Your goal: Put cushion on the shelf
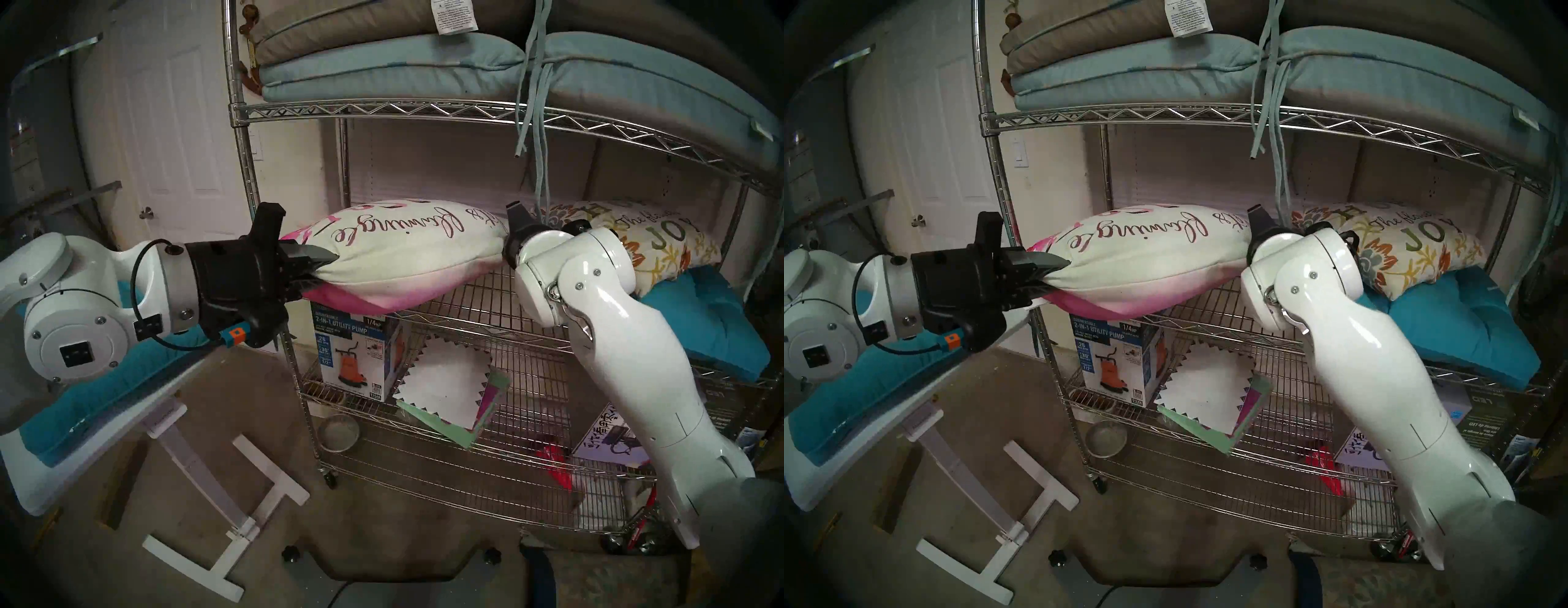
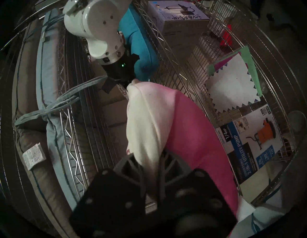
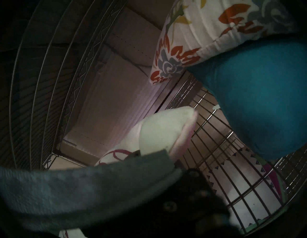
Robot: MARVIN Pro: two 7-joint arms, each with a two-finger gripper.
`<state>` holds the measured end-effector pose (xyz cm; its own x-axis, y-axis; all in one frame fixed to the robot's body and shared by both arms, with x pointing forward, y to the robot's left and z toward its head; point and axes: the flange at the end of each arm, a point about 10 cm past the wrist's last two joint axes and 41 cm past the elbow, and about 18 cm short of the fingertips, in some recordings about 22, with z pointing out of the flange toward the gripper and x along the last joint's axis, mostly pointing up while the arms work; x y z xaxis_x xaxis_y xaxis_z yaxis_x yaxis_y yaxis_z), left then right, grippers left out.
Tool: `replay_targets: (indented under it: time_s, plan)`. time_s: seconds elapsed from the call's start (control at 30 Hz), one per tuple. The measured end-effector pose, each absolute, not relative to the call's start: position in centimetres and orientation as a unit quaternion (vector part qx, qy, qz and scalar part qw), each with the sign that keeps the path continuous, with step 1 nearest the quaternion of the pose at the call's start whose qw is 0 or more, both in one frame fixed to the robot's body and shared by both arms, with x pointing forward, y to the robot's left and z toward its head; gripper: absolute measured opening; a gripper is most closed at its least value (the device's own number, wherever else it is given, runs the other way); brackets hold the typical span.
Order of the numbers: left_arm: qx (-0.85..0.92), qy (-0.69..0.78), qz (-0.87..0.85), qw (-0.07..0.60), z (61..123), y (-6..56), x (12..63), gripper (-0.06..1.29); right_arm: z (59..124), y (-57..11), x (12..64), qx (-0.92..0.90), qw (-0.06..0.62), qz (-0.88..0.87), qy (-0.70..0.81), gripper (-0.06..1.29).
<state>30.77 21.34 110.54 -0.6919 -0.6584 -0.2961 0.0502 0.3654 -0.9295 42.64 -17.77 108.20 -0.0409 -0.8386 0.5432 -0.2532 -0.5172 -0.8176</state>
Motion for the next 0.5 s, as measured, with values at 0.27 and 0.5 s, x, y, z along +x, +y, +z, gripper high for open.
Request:
replay_targets:
  time_s: [0.27,0.5]
  plan:
    - [-0.221,0.742,-0.510,0.375,110.5,23.9,33.1,0.10,108.3,-17.1,40.5,-0.650,0.261,-0.581,0.415,-0.01]
    - [-0.230,0.733,-0.498,0.402,110.5,25.8,34.5,0.10,108.5,-16.3,38.5,-0.655,0.274,-0.575,0.407,-0.01]
